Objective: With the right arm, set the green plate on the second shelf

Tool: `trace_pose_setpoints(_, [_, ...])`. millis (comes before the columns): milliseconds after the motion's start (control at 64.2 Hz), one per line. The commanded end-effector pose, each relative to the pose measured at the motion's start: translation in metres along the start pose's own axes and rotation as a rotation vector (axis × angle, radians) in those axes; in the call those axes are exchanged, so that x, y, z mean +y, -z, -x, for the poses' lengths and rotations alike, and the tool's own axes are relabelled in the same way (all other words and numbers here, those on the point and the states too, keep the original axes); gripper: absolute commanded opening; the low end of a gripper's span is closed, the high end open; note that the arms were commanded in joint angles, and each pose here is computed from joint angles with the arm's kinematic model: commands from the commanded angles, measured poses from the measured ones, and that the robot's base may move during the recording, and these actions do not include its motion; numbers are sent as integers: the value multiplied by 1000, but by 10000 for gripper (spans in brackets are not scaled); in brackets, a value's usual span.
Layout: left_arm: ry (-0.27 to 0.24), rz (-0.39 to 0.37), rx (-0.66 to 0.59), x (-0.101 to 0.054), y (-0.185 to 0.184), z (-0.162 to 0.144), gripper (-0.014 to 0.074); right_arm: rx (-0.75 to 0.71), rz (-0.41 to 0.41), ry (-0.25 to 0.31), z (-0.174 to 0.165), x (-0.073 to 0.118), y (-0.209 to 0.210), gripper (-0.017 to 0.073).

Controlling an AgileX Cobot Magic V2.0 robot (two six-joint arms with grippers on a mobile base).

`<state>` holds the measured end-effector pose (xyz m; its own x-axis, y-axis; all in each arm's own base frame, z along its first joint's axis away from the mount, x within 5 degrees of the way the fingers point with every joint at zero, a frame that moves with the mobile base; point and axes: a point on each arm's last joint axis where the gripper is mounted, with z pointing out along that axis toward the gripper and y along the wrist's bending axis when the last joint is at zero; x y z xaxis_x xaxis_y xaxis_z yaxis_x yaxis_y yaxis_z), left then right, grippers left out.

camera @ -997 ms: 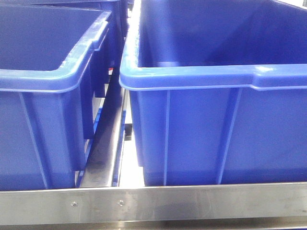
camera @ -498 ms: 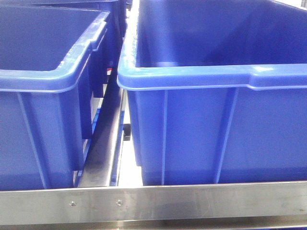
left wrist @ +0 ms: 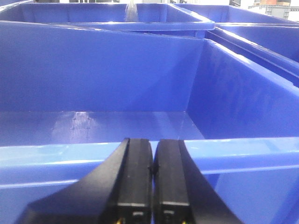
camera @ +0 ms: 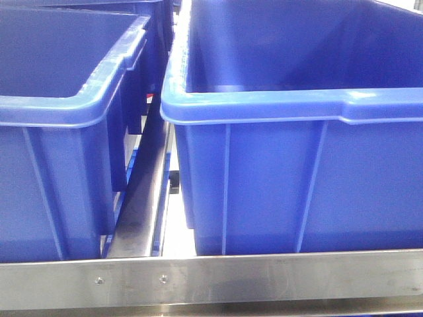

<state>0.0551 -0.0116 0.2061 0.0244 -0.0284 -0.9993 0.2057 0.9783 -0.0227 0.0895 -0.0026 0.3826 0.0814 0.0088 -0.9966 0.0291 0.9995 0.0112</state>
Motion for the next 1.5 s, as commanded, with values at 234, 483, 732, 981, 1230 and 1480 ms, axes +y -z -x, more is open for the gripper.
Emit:
trace_pose_setpoints(234, [17, -3, -56, 0, 0, -6, 130, -184, -56, -51, -89, -6, 27, 50])
trace_pose_setpoints(483, [17, -3, -56, 0, 0, -6, 130, -92, 21, -56, -139, -1, 41, 50])
trace_pose_setpoints(732, [17, -3, -56, 0, 0, -6, 130, -45, 31, -51, -160, -1, 46, 50])
trace_pose_setpoints(981, [17, -3, -56, 0, 0, -6, 130, -66, 29, 42, -160, 0, 46, 50])
trace_pose_setpoints(1230, [17, -3, -56, 0, 0, -6, 130, -30, 40, 86, -166, 0, 45, 50])
trace_pose_setpoints(1480, [17, -3, -56, 0, 0, -6, 130, -16, 41, -37, -167, 0, 45, 50])
